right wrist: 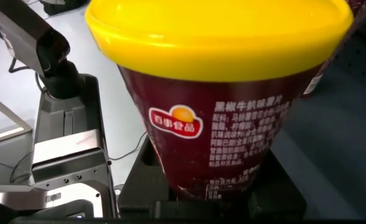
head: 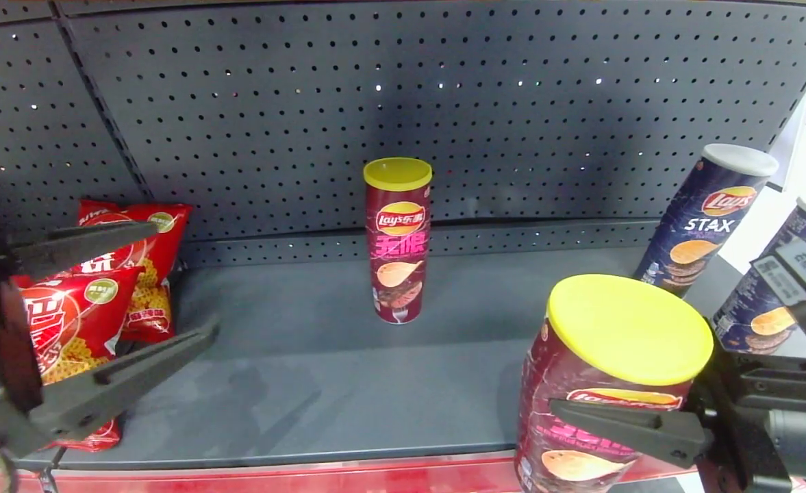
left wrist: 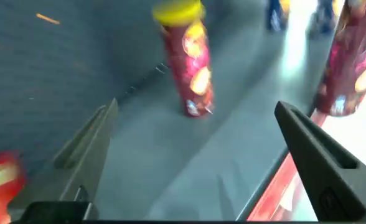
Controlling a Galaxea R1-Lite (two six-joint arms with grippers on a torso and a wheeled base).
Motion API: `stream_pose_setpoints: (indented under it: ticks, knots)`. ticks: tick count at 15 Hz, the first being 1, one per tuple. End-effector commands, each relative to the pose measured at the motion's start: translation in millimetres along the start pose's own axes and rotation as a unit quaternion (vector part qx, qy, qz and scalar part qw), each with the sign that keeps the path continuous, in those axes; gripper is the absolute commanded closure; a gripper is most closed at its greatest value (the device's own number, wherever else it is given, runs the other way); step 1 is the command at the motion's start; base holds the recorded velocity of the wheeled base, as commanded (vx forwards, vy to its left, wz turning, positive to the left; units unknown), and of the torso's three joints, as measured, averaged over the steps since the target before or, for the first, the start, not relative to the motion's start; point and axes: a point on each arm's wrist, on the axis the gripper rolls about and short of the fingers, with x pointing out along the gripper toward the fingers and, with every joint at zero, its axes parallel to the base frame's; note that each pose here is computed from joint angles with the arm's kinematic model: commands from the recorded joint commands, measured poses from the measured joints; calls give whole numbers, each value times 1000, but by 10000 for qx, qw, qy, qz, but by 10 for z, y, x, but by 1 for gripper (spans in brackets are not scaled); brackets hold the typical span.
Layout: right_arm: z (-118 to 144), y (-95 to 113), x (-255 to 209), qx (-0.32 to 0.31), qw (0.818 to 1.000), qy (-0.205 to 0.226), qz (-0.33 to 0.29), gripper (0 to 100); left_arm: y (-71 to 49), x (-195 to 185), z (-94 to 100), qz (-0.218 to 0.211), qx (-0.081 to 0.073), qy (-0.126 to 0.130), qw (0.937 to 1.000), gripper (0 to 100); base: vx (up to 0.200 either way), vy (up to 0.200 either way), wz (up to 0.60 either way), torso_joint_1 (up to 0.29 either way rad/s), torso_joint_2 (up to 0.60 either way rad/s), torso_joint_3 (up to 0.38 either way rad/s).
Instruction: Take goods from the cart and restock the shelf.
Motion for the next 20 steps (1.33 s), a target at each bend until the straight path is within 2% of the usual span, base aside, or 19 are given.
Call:
stream_pose_setpoints:
  ticks: [1, 4, 6, 11, 15, 17, 18, 20]
  knots:
    - [-13, -5, 4, 18, 10000, 33, -4, 100, 172, 605, -174, -335, -134, 504, 9981, 0, 0, 0, 0, 0, 0, 0]
    - [-14, -14, 9, 93, 9999, 41, -18, 100, 405, 1089, -118, -311, -206, 569, 9977, 0, 0, 0, 0, 0, 0, 0]
    - [-1, -23, 15, 106, 9999, 21, -29, 100, 482, 1310, -203, -347, -266, 719, 9965, 0, 0, 0, 0, 0, 0, 0]
    - [145, -121, 54, 310, 9993, -162, -153, 100, 516, 1480, -373, -415, -272, 968, 9941, 0, 0, 0, 0, 0, 0, 0]
    - [116, -164, 68, 366, 9990, -100, -221, 100, 621, 1691, -289, -436, -210, 776, 9958, 0, 0, 0, 0, 0, 0, 0]
    - [109, -165, 72, 374, 9990, -87, -219, 100, 619, 1727, -325, -588, -237, 775, 9950, 0, 0, 0, 0, 0, 0, 0]
    - [105, -175, 89, 386, 9990, -68, -216, 100, 580, 1792, -377, -839, -279, 789, 9930, 0, 0, 0, 0, 0, 0, 0]
    - [88, -180, 97, 414, 9989, -35, -219, 100, 506, 1898, -368, -1039, -263, 745, 9914, 0, 0, 0, 0, 0, 0, 0]
